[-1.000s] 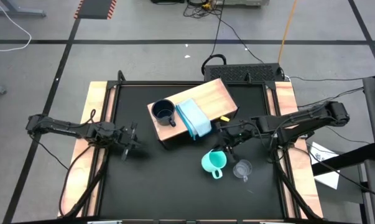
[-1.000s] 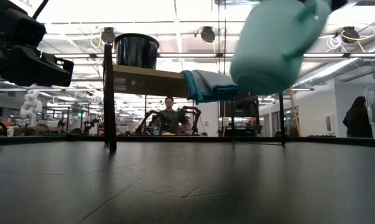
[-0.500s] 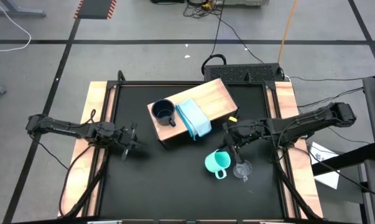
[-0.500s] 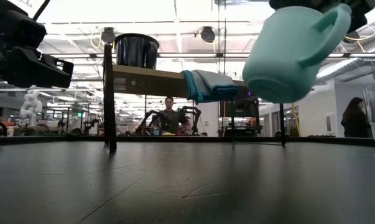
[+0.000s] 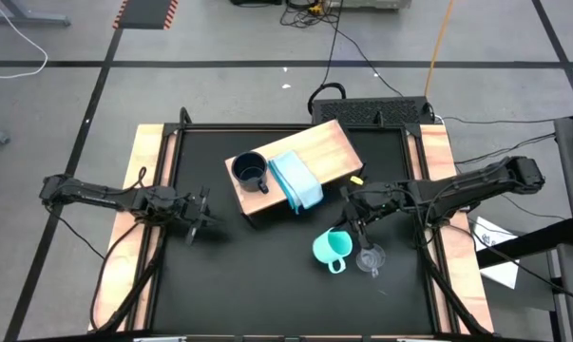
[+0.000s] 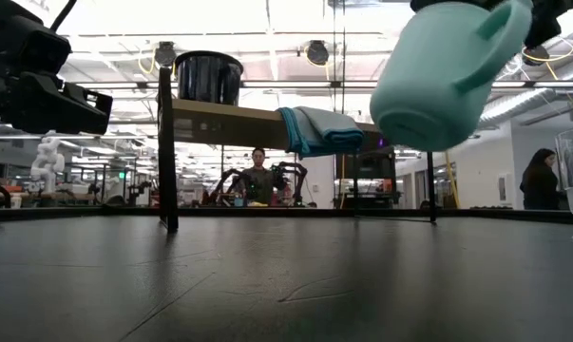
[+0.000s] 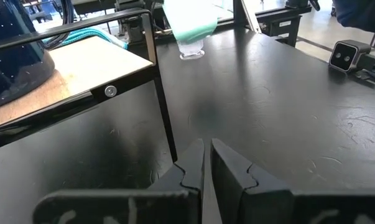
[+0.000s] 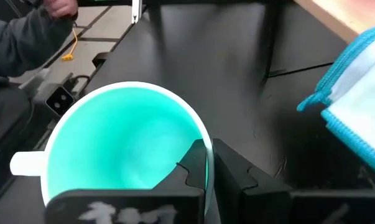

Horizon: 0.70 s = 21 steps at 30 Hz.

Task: Stack small to large cups/mugs on shelf
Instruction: Put the light blue mug over the folded light blue napkin on the shelf

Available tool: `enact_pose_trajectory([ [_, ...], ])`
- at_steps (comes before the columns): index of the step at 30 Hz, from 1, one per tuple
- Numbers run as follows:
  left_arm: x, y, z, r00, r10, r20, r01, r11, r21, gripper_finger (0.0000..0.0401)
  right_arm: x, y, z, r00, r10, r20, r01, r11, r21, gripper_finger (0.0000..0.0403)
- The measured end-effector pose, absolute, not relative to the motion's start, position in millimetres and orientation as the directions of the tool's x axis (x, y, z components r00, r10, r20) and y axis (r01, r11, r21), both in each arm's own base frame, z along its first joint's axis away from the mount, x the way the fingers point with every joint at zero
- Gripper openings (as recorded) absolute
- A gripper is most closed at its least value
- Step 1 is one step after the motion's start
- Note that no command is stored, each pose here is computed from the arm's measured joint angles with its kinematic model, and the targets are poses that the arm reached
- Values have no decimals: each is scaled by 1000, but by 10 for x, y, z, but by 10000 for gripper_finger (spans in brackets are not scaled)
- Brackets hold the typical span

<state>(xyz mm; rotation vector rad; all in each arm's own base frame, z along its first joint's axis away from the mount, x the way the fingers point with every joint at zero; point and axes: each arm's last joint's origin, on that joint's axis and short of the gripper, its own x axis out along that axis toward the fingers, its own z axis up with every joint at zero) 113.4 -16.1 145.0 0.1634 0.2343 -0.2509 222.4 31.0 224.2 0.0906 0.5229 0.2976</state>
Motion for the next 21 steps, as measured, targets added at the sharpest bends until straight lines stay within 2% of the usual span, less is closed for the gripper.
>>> enact_pose_trajectory([
  [21,1134,-161,1450,942,-226,-249,262,957,125,31,2297,99,2820,812,199,-549,-165,980,111,1],
])
